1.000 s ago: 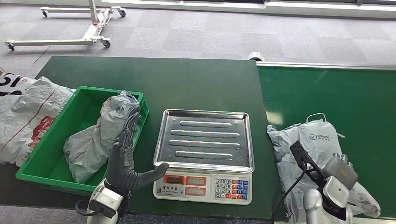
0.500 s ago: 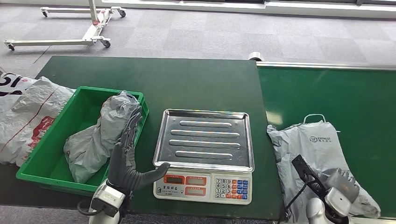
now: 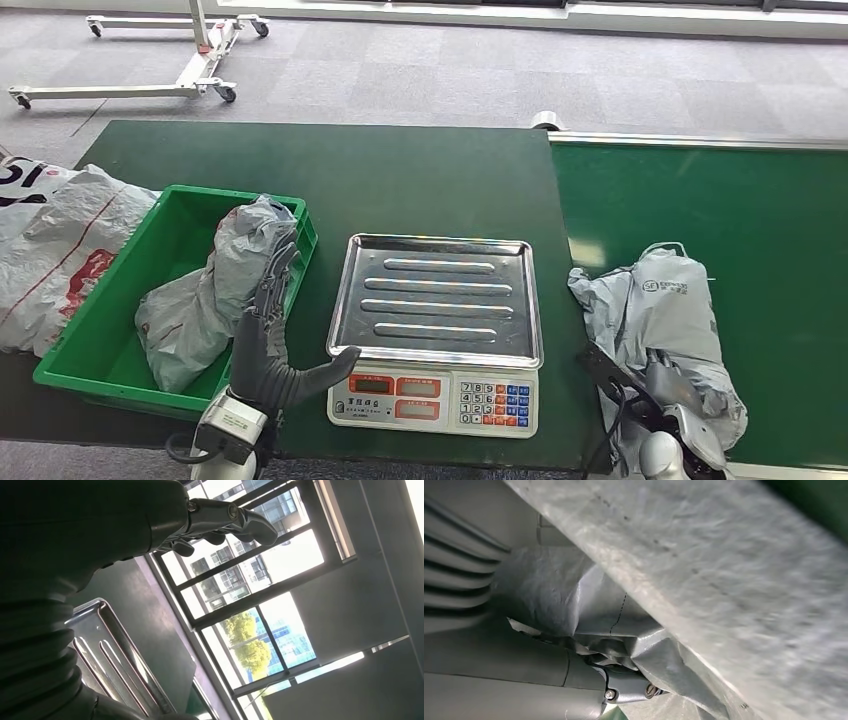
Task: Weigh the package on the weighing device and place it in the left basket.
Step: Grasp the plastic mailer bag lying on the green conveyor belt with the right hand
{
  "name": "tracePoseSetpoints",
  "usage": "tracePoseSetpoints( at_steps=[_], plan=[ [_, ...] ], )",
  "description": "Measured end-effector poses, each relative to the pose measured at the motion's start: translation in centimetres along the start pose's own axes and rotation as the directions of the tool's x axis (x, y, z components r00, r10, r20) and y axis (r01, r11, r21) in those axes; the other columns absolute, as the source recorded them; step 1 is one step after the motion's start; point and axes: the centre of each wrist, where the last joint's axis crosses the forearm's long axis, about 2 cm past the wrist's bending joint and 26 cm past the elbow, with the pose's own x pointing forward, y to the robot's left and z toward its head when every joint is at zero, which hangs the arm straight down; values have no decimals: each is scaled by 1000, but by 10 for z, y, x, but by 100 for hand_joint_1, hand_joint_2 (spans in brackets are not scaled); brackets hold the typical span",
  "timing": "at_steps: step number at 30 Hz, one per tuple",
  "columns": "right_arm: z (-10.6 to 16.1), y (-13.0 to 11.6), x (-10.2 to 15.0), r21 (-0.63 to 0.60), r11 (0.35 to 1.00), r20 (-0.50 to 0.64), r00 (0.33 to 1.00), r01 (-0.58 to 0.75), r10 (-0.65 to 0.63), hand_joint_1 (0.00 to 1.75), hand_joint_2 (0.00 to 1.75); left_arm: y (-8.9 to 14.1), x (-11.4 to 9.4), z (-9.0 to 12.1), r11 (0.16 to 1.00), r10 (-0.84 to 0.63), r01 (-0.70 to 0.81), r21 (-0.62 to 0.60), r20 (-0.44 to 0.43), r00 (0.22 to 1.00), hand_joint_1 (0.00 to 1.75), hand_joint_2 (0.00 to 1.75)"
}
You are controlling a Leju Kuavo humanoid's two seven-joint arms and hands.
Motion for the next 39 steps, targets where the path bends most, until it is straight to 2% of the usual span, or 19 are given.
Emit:
tracePoseSetpoints(
  at_steps=[2,5,6,18,32,35,37,39],
  plan=[
    [2,-1,6,0,1000,25,1000,-1,1,6,175,0,1,0,1000,0,0,-3,2,1000,0,175],
    [3,-3,13,-6,1000,50,999,-6,6,137,175,0,3,2,1000,-2,2,-6,1,1000,0,175],
    [3,-3,14,-7,1000,57,998,-7,7,175,175,0,3,2,1000,-3,3,-5,0,1000,0,175],
    [3,-11,24,-46,999,111,994,-4,9,175,175,1,4,2,1000,-10,10,6,5,1000,0,175],
    [3,-15,28,-88,996,121,993,1,10,175,175,4,6,3,1000,-25,25,16,7,1000,0,175],
    [4,-22,30,-257,966,110,994,18,10,175,175,5,8,6,998,-30,29,47,6,1000,0,175],
    [9,-37,33,-458,887,127,992,56,3,175,175,7,10,8,997,-32,31,67,6,999,0,175],
    [19,-60,38,-629,771,158,987,99,2,175,175,8,12,10,997,-33,32,77,6,999,0,175]
  ],
)
